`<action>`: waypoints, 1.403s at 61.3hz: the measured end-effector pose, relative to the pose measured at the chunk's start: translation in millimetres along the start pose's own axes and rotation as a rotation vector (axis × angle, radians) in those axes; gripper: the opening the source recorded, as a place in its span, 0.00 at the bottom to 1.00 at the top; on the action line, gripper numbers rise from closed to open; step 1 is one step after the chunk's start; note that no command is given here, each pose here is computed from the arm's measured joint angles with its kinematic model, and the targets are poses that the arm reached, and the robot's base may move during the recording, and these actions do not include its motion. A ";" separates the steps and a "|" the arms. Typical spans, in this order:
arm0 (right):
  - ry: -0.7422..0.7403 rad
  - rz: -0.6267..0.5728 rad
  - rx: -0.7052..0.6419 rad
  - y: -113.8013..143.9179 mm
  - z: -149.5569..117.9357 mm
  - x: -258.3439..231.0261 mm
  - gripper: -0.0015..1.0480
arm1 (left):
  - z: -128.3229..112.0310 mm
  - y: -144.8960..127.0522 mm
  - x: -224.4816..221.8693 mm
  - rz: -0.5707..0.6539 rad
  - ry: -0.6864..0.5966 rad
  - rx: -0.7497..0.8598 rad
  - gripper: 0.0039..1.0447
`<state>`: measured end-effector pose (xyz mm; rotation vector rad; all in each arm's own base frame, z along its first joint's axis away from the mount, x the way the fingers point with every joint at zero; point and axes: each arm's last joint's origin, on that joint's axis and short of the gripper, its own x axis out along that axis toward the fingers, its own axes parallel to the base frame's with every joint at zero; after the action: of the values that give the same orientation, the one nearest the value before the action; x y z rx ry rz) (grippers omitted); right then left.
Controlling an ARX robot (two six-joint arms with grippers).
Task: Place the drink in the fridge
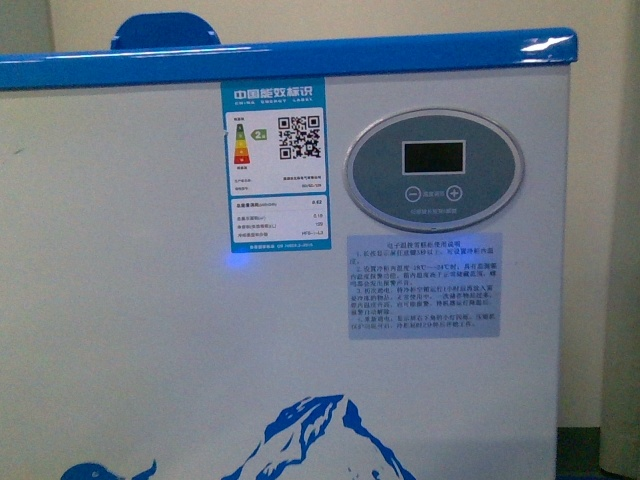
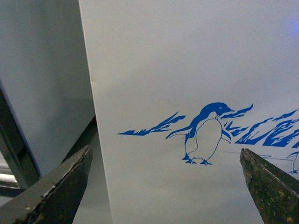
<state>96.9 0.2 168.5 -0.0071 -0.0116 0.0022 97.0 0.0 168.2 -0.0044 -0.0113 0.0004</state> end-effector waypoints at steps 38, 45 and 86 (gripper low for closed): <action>0.561 -0.262 0.105 -52.4 -18.4 86.6 0.93 | 0.0 0.0 0.0 0.000 0.000 0.000 0.92; 0.707 -0.244 0.069 -70.5 -63.0 132.2 0.93 | 0.0 0.0 0.0 0.000 0.000 0.000 0.92; 1.029 -0.230 -0.047 -98.3 -274.5 229.4 0.93 | 0.0 0.0 0.0 0.000 0.000 0.000 0.92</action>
<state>329.7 -99.6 -102.5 -0.0535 1.0165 -0.2317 97.0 0.0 168.2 -0.0044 -0.0113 0.0004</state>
